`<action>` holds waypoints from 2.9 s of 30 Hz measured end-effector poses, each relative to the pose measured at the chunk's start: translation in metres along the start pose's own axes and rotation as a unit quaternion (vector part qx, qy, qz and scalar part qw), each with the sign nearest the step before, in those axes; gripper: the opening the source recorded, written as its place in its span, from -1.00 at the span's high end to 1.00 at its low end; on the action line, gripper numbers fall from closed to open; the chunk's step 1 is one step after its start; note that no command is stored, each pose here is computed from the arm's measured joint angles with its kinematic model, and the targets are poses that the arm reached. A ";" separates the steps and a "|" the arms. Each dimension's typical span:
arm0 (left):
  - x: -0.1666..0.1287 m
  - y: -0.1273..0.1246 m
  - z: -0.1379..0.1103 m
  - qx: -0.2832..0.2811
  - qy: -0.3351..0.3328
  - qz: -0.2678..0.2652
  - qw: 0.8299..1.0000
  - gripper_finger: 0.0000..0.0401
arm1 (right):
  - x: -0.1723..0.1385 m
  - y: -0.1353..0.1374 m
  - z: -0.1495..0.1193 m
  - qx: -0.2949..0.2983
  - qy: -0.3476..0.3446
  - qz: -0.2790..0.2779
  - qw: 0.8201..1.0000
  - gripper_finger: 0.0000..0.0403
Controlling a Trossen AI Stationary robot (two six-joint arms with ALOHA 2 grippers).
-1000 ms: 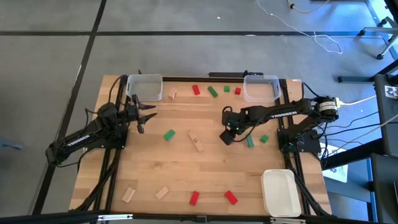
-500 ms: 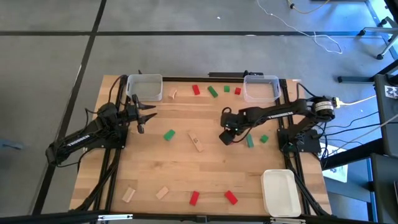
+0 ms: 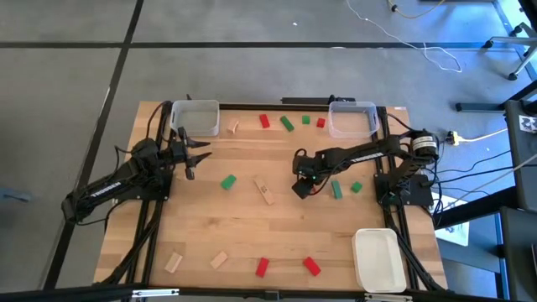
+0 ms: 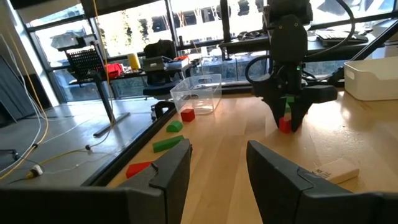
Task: Sort & place blocks by color
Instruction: Put the red block into the transparent bin
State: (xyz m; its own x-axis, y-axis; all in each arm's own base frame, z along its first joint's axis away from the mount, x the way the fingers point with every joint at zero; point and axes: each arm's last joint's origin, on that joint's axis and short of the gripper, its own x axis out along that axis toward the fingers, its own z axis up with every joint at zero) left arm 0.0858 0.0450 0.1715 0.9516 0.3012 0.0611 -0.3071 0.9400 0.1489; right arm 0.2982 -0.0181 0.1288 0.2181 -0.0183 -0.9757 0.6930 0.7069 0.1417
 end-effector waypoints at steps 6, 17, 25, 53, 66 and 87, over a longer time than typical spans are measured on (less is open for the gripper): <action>0.000 0.000 0.000 0.000 0.000 0.000 1.000 0.25 | 0.000 -0.001 -0.001 -0.013 0.002 -0.003 1.000 0.18; 0.000 0.001 0.000 -0.015 0.003 0.013 1.000 0.25 | -0.001 -0.002 -0.001 -0.011 0.005 -0.005 1.000 0.53; -0.007 0.005 0.027 0.005 0.017 0.051 0.999 0.25 | -0.033 0.000 0.023 -0.024 0.007 -0.022 0.999 0.53; 0.018 0.026 0.109 -0.017 0.245 0.072 0.967 0.25 | -0.148 -0.107 0.097 0.120 0.010 -0.160 0.980 0.53; 0.027 0.031 0.123 -0.015 0.216 0.083 0.973 0.25 | -0.133 -0.206 0.109 0.190 0.000 -0.155 0.969 0.53; 0.027 0.032 0.123 -0.005 0.219 0.111 0.969 0.25 | -0.096 -0.222 0.098 0.198 -0.017 -0.132 0.971 0.42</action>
State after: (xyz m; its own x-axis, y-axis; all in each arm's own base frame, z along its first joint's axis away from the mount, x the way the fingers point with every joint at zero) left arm 0.1001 0.0637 0.2991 0.7769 0.5328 -0.3354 -0.5061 0.8454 0.1707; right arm 0.1911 -0.2426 0.2070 0.0152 -0.1894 -0.9818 0.9365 0.3468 -0.0524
